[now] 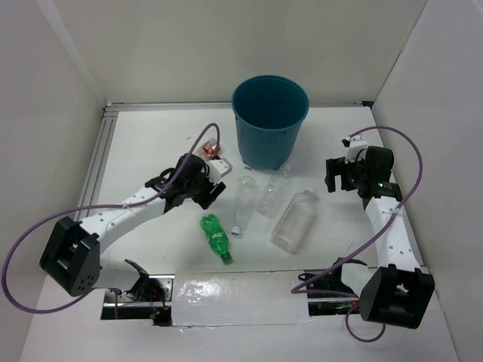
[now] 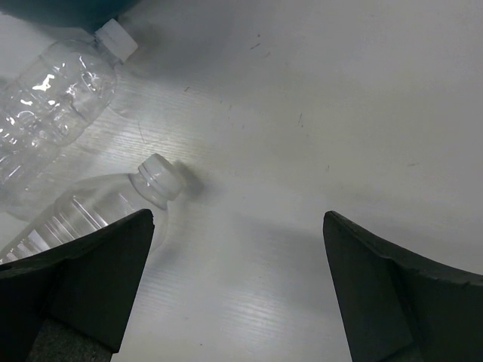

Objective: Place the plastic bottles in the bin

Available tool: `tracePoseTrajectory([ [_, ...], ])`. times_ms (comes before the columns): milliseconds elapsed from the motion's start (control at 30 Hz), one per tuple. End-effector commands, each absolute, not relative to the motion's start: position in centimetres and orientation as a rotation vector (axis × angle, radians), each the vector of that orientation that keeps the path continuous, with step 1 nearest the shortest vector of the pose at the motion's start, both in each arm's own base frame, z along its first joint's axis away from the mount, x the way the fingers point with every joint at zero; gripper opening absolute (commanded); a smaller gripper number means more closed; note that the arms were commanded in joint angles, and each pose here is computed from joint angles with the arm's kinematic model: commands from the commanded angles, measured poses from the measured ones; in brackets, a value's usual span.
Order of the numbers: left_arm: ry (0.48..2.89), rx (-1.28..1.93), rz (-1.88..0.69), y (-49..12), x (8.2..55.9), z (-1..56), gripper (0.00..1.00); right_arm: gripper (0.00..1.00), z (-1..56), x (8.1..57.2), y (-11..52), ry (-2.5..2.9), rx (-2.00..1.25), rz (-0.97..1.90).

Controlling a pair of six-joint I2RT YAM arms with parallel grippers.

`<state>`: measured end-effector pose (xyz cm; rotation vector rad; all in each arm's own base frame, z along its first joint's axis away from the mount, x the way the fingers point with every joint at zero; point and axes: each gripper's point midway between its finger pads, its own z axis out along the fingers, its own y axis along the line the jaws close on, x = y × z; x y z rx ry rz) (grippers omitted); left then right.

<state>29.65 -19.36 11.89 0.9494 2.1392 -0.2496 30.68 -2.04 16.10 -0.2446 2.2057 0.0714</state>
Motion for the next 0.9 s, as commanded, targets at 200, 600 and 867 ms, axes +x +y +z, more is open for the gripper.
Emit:
tracePoseTrajectory([
  [200, 2.102, 0.99, 0.064, -18.0, 33.9, 11.1, 0.83, 1.0, 15.7, 30.0, -1.4, 2.202, -0.333, 0.099],
  [600, 2.156, 0.941, 0.262, -14.6, 38.0, 8.1, 0.86, 1.0, 14.9, 29.3, -0.9, 2.224, -0.38, 0.127],
  [867, 2.281, 0.93, 0.224, -14.2, 37.5, 4.5, 0.74, 1.0, 15.1, 29.3, -1.0, 2.219, -0.403, 0.116],
])
